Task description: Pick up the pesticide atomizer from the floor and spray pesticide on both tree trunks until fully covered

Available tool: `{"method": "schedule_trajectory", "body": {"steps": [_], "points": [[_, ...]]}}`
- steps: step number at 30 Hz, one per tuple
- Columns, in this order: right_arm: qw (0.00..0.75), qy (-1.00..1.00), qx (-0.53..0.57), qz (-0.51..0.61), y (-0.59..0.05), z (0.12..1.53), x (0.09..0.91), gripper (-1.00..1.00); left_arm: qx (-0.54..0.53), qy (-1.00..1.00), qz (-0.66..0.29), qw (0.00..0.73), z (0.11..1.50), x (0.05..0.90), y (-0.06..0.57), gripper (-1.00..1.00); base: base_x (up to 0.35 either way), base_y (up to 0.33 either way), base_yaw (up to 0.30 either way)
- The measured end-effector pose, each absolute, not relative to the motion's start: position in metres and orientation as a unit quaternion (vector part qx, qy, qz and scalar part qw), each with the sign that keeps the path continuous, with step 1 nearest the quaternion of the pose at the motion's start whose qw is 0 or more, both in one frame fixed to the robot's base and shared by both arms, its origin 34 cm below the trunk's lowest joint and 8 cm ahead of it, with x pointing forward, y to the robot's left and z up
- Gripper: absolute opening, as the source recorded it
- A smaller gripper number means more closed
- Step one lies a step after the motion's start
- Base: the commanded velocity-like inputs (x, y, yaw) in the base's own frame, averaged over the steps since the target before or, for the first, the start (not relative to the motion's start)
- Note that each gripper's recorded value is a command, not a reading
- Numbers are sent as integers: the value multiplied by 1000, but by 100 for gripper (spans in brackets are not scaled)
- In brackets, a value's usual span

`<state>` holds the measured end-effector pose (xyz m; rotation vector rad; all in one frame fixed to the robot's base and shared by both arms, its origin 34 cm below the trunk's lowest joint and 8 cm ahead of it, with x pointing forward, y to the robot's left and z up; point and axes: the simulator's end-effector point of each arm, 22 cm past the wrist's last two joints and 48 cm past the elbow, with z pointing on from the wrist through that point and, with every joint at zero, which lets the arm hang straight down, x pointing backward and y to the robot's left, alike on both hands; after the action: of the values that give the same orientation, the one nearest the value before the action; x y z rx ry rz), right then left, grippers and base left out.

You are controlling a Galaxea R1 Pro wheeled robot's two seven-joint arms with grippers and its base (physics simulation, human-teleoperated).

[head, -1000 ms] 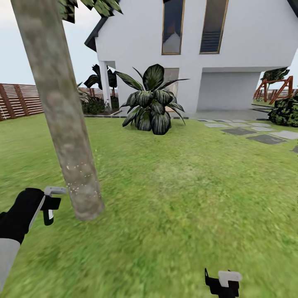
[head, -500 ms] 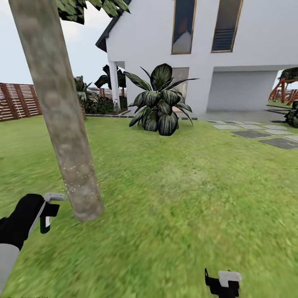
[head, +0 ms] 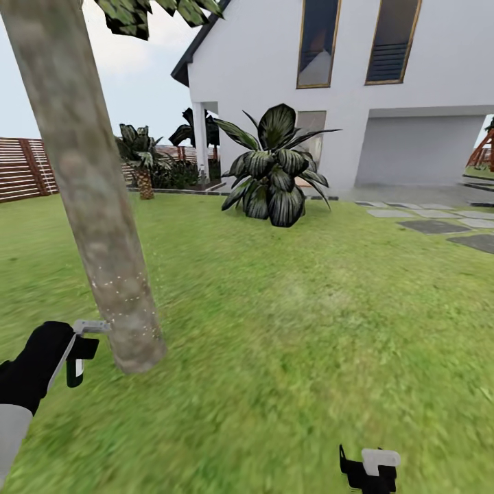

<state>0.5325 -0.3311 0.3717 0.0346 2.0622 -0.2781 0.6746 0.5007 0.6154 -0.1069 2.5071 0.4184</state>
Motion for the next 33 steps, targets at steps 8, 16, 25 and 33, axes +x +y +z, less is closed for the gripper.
{"method": "schedule_trajectory", "body": {"steps": [8, 16, 25, 33], "points": [[506, 855, 14, -115, -331, 372, 532, 100, -42, 945, 156, 284, 607, 670, 502, -100, 208, -215, 0], [506, 855, 14, -115, -331, 372, 532, 100, -45, 946, 157, 281, 605, 669, 504, -100, 160, -228, 89], [506, 855, 14, -115, -331, 372, 532, 100, -38, 955, 152, 252, 553, 648, 509, -100, 19, -270, 273], [506, 855, 14, -115, -331, 372, 532, 100, -36, 954, 151, 257, 549, 649, 509, -100, 179, -233, 64]]}}
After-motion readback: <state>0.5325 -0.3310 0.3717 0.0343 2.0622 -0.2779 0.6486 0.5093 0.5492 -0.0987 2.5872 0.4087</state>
